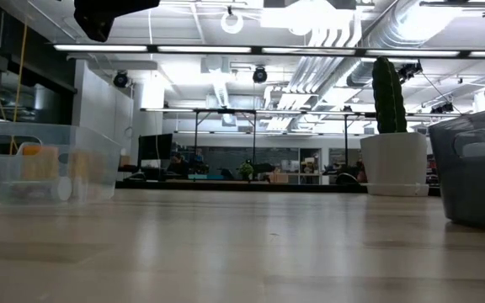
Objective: Pick and place medicine bottles into bin by pill shape (circle, oval)
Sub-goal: Put the right blue tablet bottle into the black bin, then put the orange capsule bottle into the transparent bin
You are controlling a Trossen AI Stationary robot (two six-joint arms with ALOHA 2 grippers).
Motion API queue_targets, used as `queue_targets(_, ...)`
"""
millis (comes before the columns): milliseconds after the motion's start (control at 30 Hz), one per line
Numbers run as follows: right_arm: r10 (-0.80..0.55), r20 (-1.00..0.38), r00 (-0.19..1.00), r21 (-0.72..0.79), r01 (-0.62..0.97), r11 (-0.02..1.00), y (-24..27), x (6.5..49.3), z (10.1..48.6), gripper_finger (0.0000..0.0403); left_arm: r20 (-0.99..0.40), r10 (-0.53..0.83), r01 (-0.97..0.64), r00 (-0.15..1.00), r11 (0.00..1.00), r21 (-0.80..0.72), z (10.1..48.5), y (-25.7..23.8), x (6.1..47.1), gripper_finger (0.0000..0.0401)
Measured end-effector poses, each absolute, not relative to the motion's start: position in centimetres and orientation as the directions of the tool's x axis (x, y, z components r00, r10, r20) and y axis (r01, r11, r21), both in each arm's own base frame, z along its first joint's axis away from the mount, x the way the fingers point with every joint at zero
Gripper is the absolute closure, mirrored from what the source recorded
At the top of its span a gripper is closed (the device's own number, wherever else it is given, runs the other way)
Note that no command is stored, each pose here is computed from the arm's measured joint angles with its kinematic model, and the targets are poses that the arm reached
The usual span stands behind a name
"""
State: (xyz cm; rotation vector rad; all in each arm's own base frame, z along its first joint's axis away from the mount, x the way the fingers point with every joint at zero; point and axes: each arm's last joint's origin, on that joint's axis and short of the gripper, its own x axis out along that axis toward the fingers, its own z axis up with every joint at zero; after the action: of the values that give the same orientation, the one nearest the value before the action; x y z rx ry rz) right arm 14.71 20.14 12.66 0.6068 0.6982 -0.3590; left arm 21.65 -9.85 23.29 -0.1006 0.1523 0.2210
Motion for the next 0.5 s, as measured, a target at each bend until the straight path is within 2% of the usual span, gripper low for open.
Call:
queue_targets(133, -0.102, -0.715, 0.692, 0.396, 0.521, 0.756, 19.8, 15.2, 12.6, 0.0294, -0.161, 0.21, -0.226, 0.964, 0.971, -0.083, 23.3, -9.9, 21.7, 0.0192)
queue_targets(300, -0.077, -0.743, 0.665, 0.386, 0.519, 0.762, 19.5, 15.6, 12.8, 0.0237, -0.161, 0.21, -0.226, 0.964, 0.971, -0.082, 23.3, -9.9, 21.7, 0.0192)
queue_targets(500, -0.031, -0.758, 0.652, 0.399, 0.501, 0.768, 18.7, 14.9, 15.5, 0.0193, -0.161, 0.211, -0.226, 0.964, 0.971, -0.083, 23.3, -9.9, 21.7, 0.0192)
